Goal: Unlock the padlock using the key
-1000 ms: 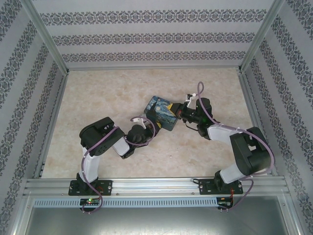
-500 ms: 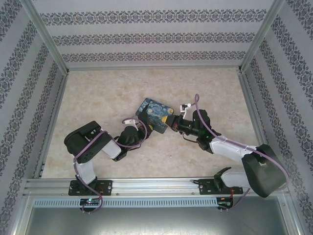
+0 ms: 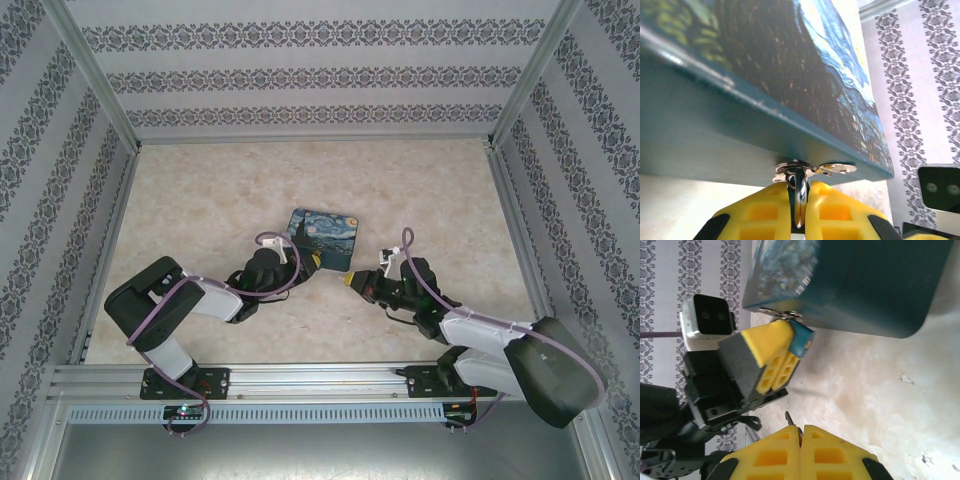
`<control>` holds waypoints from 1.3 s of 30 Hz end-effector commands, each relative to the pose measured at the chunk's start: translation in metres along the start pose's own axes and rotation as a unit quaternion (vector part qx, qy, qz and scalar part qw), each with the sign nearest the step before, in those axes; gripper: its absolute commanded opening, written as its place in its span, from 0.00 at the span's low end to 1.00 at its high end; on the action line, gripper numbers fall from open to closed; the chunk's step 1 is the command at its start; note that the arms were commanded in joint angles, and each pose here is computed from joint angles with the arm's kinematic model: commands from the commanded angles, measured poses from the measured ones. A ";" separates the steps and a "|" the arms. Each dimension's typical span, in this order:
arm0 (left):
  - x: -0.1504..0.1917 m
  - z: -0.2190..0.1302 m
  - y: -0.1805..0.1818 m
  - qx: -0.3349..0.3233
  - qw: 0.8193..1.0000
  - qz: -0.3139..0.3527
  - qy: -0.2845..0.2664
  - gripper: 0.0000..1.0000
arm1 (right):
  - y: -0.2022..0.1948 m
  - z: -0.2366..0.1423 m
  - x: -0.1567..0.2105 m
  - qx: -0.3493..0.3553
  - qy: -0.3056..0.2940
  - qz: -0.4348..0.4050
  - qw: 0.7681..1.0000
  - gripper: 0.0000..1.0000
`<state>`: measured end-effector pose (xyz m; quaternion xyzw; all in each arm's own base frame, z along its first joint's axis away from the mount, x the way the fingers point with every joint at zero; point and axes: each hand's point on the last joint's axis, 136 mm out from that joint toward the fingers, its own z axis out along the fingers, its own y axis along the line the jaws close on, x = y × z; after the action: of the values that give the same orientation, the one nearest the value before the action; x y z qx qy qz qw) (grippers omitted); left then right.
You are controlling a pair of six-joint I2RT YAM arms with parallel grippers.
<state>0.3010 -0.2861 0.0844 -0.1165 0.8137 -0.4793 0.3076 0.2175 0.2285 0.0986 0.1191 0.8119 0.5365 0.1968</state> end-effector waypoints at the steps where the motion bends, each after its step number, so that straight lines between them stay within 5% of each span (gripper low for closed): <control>1: -0.003 -0.002 -0.025 0.035 0.999 0.002 0.015 0.00 | -0.004 -0.004 0.003 -0.001 -0.011 -0.008 1.000 0.00; 39: -0.024 0.011 -0.040 0.089 0.975 -0.198 -0.054 0.00 | 0.009 0.009 -0.034 0.000 -0.103 0.066 0.992 0.00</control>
<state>0.3144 -0.2930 0.0973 -0.2717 0.7468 -0.5560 0.2434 0.2396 0.2179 0.0884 0.2302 0.7963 0.5142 0.2203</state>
